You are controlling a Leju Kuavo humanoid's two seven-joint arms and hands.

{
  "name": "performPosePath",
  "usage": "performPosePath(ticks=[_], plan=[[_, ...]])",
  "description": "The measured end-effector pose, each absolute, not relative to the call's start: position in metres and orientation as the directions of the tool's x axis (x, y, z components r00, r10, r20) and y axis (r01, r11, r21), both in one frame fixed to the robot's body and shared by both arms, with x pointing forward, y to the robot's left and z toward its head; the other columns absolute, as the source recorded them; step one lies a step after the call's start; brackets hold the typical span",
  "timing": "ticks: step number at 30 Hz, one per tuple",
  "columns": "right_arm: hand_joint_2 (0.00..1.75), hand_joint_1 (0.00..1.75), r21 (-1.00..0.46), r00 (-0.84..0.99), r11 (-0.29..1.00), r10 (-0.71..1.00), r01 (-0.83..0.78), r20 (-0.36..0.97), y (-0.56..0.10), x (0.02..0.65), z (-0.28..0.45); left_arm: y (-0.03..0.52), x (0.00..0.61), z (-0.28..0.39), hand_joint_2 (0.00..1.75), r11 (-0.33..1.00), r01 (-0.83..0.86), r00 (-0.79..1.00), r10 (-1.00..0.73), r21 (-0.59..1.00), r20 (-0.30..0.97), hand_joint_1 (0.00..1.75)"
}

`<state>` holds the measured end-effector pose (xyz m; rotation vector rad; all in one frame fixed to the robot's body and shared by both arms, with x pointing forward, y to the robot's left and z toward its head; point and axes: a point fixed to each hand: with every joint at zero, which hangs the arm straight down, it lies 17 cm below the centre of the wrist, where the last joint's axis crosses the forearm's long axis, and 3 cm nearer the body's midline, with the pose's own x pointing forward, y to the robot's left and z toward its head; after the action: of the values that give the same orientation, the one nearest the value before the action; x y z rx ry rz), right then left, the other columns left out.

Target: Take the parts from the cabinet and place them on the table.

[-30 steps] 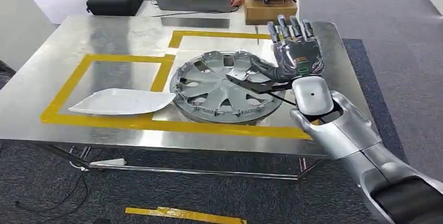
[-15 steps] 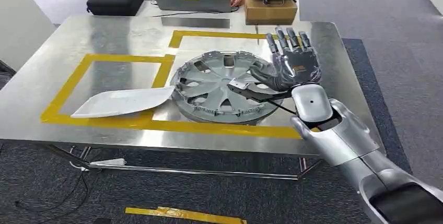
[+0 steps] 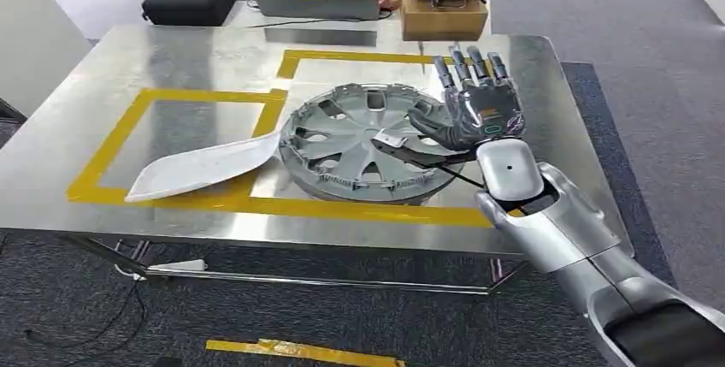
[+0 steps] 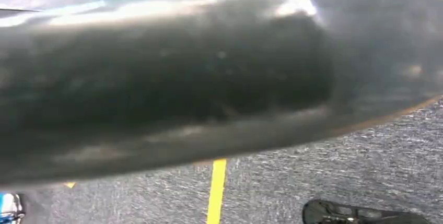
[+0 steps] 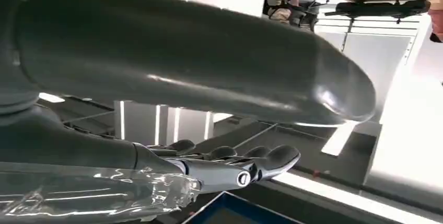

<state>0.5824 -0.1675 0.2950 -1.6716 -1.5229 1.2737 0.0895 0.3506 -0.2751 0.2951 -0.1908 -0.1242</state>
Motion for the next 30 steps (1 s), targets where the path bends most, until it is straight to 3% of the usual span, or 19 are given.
performPosePath(ticks=[30], plan=[[0.0, 0.0, -0.886, -0.111, -0.21, 0.954, 0.412, -0.278, -0.159, 0.577, 0.277, 0.349, 0.093, -0.275, 0.0, 0.95, 0.091, 0.976, -0.144, 0.299, 0.163, 0.0]])
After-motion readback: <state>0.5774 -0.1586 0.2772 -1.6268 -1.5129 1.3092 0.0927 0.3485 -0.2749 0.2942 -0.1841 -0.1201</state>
